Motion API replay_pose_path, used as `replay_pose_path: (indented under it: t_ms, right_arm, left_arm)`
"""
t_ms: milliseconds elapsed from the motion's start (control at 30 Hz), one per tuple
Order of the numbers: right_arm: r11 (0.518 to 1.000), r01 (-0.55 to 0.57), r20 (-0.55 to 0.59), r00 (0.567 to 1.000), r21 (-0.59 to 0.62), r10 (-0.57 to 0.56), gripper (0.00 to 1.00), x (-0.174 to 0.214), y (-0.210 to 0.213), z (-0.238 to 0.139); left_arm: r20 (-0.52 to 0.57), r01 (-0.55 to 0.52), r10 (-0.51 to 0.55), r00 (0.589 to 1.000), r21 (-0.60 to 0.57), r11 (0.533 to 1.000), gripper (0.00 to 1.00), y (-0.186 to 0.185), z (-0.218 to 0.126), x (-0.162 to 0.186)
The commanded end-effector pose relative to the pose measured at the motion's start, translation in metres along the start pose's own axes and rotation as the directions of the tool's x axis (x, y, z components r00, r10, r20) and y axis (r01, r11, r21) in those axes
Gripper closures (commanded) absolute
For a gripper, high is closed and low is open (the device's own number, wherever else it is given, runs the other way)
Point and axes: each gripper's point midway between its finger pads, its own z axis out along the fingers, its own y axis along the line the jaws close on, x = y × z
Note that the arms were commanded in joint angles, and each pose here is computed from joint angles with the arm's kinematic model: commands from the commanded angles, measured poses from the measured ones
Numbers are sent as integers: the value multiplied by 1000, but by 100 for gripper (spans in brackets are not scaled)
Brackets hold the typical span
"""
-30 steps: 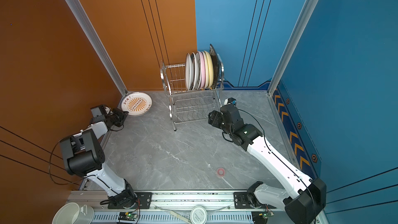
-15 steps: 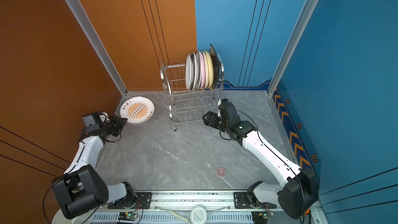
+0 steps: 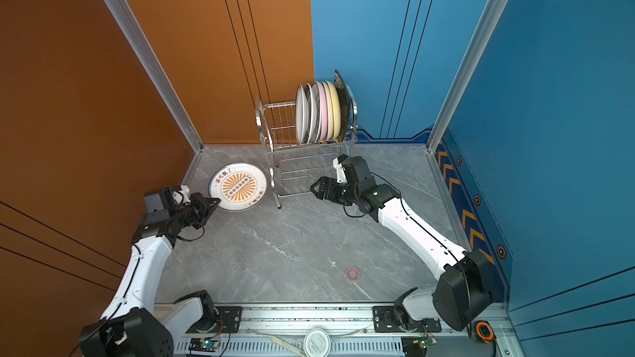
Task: Load the plates into the dish rack
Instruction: 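Tilt the sunburst plate upright with the left gripper while the right gripper approaches, then grasp the sunburst plate's rim with the right gripper and open the left gripper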
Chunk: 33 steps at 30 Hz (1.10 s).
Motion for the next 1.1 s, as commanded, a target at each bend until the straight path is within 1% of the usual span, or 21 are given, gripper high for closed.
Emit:
replay_pose_path:
  t_ms: [0, 167, 300, 467, 633, 767, 867, 967, 1033, 1067]
  right_arm:
    - [996, 45, -37, 998, -72, -47, 19, 5, 19, 5]
    - [989, 46, -68, 996, -139, -55, 18, 14, 34, 11]
    - [982, 39, -95, 994, -184, -58, 18, 22, 44, 16]
    - [966, 4, -151, 988, -258, -45, 18, 36, 56, 29]
    - [949, -51, -203, 979, -311, -14, 19, 43, 63, 41]
    - [939, -76, -240, 971, -336, -7, 21, 50, 66, 47]
    - [927, -107, -267, 964, -359, 7, 26, 54, 68, 48]
    - [921, -120, -284, 959, -370, 10, 33, 57, 68, 46]
    - [916, -129, -297, 955, -379, 12, 40, 59, 69, 45]
    - [914, -133, -301, 953, -384, 12, 41, 60, 69, 44]
  left_arm:
    - [-62, -55, 58, 996, 36, 998, 100, -15, -10, 23]
    - [-143, -98, 105, 984, 54, 994, 100, -25, -19, 53]
    - [-208, -99, 120, 971, 109, 989, 100, -34, -23, 74]
    - [-290, -106, 157, 944, 184, 977, 100, -48, -28, 98]
    - [-347, -116, 193, 918, 230, 966, 100, -60, -31, 114]
    - [-362, -125, 214, 907, 254, 959, 100, -68, -34, 119]
    - [-377, -129, 227, 898, 269, 954, 100, -73, -35, 122]
    - [-384, -130, 232, 894, 273, 953, 100, -74, -35, 124]
    - [-389, -133, 239, 890, 279, 951, 100, -76, -35, 125]
    - [-390, -135, 242, 889, 281, 950, 100, -76, -35, 125]
